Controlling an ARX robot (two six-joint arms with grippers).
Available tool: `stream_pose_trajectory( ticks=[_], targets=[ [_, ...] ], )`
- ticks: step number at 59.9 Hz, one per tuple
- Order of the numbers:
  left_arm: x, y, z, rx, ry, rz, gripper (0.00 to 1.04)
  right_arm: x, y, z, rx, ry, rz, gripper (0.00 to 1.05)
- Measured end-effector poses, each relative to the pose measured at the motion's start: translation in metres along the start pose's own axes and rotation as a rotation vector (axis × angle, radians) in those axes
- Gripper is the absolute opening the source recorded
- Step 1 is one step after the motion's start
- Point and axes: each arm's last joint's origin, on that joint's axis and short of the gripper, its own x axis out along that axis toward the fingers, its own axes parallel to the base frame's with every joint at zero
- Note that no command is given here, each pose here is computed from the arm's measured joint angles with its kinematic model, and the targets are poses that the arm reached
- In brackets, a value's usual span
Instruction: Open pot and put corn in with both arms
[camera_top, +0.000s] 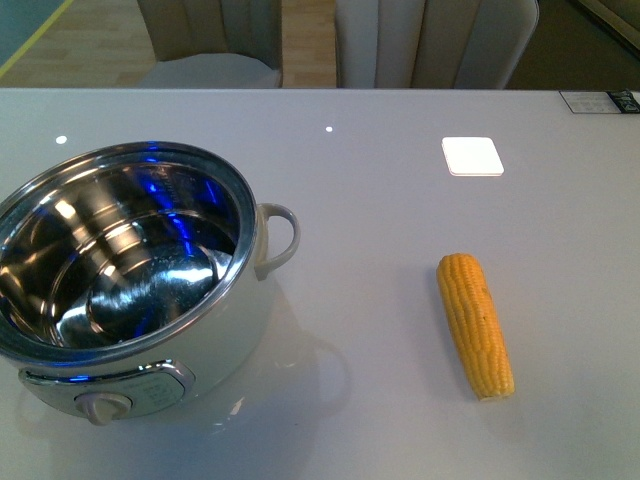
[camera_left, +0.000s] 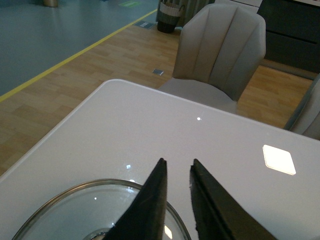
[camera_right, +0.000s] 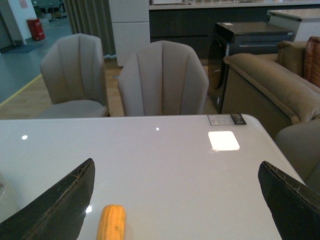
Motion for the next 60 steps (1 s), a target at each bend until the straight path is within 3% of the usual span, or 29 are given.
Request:
stream_pose_trajectory(
  ticks=[4, 8, 11, 14, 16, 32, 60],
  targets=[
    [-0.001, -0.001, -0.001, 0.0, 0.004, 0.0, 0.03, 0.0, 0.0, 0.0, 0.0, 0.0, 0.0, 0.96],
    [-0.032, -0.04, 0.005, 0.047, 0.029, 0.035, 0.03, 0.0, 0.0, 0.0, 0.0, -0.001, -0.004, 0.96],
    [-0.068, -0.079, 0.012, 0.09, 0.022, -0.078, 0.03, 0.0, 0.0, 0.0, 0.0, 0.002, 0.003, 0.96],
    [-0.097, -0.104, 0.018, 0.128, -0.014, -0.197, 0.03, 0.0, 0.0, -0.001, -0.002, 0.005, 0.012, 0.96],
    [-0.11, -0.109, 0.019, 0.142, -0.033, -0.214, 0.03, 0.0, 0.0, 0.0, -0.002, 0.001, 0.011, 0.96],
    [-0.141, -0.121, 0.038, 0.16, -0.12, -0.179, 0.03, 0.0, 0.0, 0.0, -0.002, 0.0, -0.002, 0.96],
    [-0.172, -0.133, 0.045, 0.163, -0.12, -0.191, 0.03, 0.0, 0.0, 0.0, -0.002, 0.0, -0.002, 0.96]
  ],
)
